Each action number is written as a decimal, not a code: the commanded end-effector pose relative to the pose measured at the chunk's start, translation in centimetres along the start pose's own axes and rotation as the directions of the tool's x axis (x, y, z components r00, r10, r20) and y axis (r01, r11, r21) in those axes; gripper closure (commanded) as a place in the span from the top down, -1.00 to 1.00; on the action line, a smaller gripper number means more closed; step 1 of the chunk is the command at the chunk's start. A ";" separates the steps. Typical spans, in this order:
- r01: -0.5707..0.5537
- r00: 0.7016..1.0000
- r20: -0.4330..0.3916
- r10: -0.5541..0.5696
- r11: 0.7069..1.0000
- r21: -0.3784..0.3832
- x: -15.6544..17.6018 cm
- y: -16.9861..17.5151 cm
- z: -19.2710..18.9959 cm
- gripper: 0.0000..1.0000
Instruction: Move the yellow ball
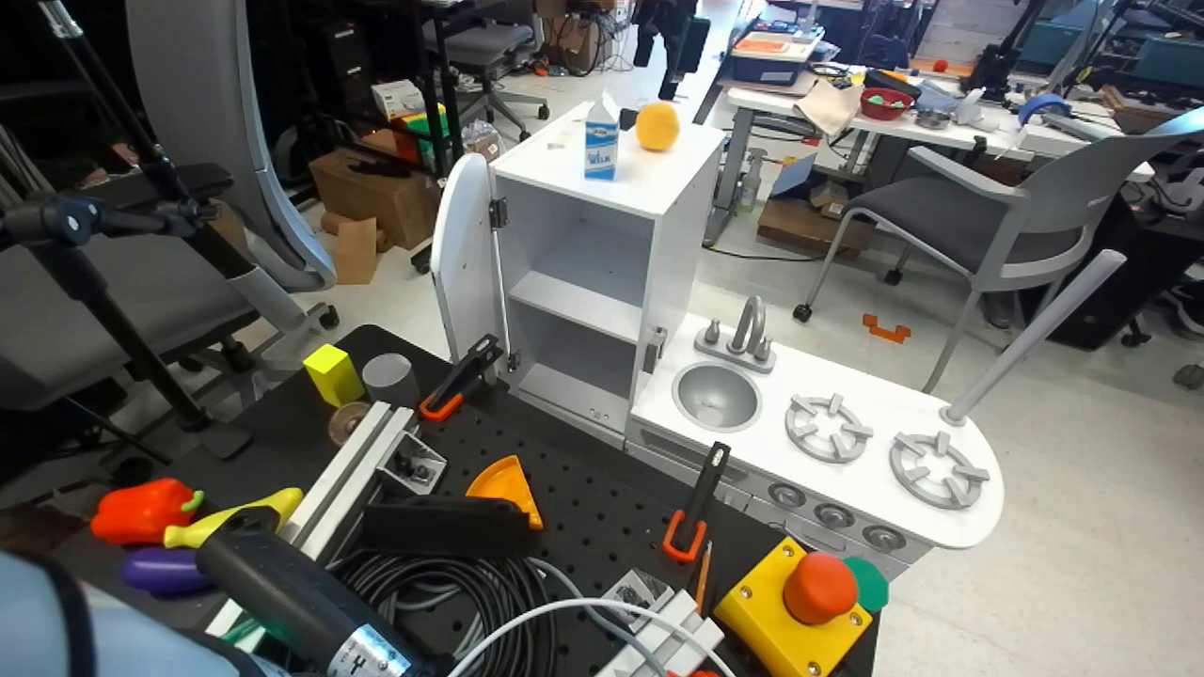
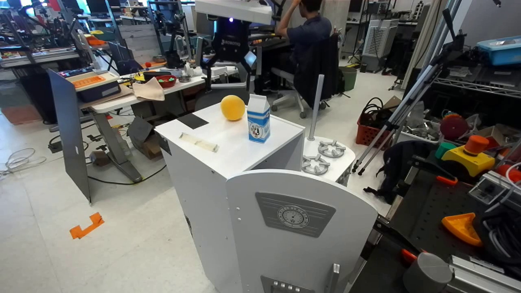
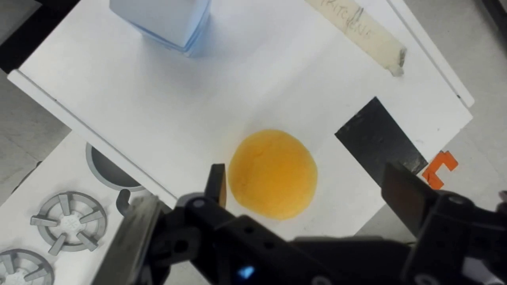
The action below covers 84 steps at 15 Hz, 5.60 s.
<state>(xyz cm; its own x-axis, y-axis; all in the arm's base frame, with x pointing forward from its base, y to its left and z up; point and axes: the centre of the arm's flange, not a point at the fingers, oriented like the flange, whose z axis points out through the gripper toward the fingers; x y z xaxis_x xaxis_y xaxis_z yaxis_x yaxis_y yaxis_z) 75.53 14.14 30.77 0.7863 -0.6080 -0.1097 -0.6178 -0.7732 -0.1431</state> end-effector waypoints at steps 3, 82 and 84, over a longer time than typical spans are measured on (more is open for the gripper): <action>-0.027 1.000 0.001 0.027 0.999 -0.031 0.2 -0.3 0.7 1.00; 0.303 0.945 -0.058 -0.321 0.929 -0.215 -13.2 0.8 2.6 1.00; 0.319 0.938 -0.076 -0.338 0.928 -0.193 -14.2 1.0 0.9 1.00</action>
<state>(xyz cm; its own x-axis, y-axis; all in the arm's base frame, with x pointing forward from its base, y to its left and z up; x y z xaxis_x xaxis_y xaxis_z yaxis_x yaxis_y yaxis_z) 65.52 21.94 28.39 0.9393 -0.3431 -0.0079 -0.3426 -0.9387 0.0392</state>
